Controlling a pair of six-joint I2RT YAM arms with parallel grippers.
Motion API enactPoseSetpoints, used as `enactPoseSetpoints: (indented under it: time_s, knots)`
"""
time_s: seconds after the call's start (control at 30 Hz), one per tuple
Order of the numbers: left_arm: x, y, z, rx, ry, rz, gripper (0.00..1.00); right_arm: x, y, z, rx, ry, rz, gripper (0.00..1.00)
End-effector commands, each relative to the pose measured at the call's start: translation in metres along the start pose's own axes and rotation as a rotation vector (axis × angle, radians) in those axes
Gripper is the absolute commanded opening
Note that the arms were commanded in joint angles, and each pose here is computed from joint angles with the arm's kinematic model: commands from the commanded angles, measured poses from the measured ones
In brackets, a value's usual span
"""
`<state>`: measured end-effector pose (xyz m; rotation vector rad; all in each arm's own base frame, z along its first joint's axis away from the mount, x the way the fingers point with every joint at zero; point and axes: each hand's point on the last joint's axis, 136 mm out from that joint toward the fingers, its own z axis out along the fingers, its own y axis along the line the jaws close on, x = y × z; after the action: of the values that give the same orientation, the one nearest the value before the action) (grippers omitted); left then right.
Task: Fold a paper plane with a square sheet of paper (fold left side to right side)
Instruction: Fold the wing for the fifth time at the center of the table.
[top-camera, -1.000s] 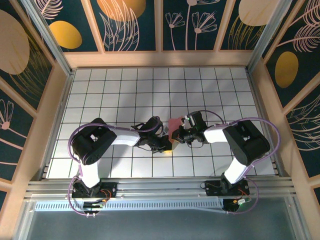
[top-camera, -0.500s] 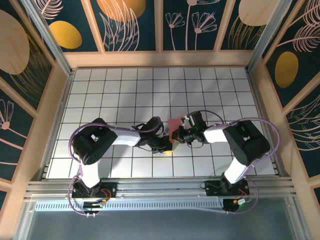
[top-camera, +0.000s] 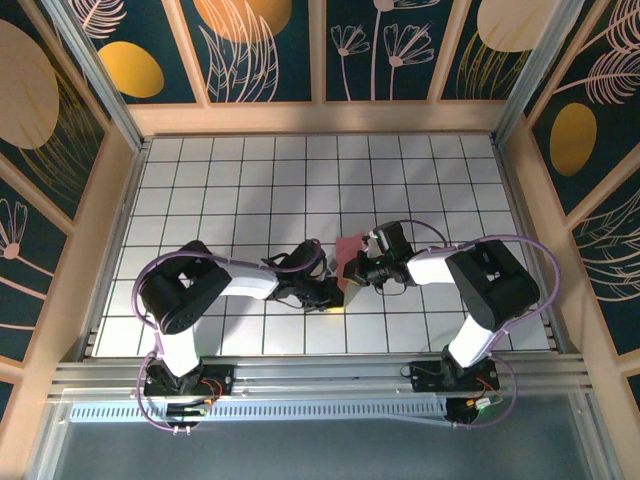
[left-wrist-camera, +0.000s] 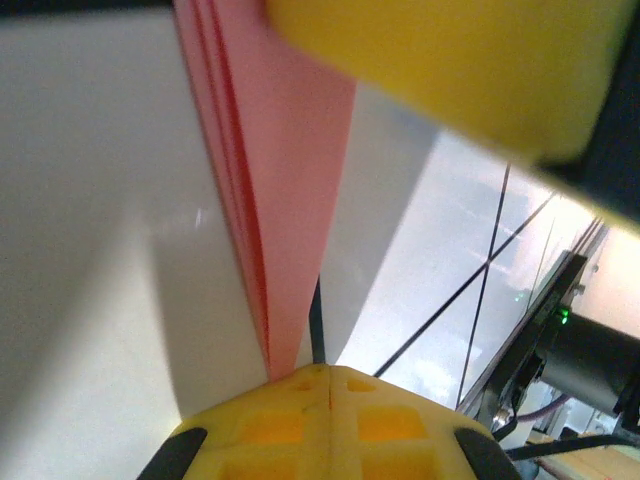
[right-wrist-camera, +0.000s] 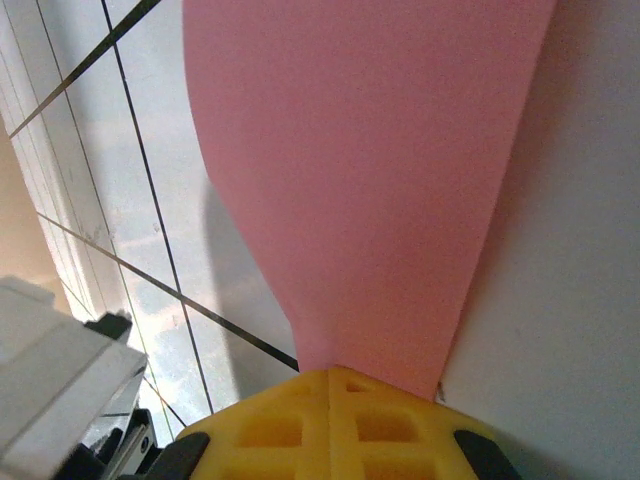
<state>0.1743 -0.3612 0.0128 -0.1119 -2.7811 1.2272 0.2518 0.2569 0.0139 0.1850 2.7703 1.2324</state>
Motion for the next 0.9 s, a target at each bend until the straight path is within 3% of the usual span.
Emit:
enactPoseSetpoints:
  time_s: [0.0, 0.13, 0.33, 0.87]
  knots:
    - [0.033, 0.023, -0.003, -0.057, 0.088, -0.072, 0.00, 0.025, -0.058, 0.006, 0.212, 0.059, 0.088, 0.00]
    - [0.031, 0.001, -0.012, 0.018, 0.069, -0.047, 0.00, 0.025, -0.057, 0.007, 0.213, 0.063, 0.086, 0.00]
    - [-0.005, -0.040, -0.041, 0.108, -0.027, 0.016, 0.00, 0.024, -0.056, 0.007, 0.212, 0.063, 0.083, 0.00]
    - [-0.042, -0.020, -0.008, 0.050, -0.031, 0.020, 0.00, 0.024, -0.053, 0.006, 0.205, 0.060, 0.081, 0.00]
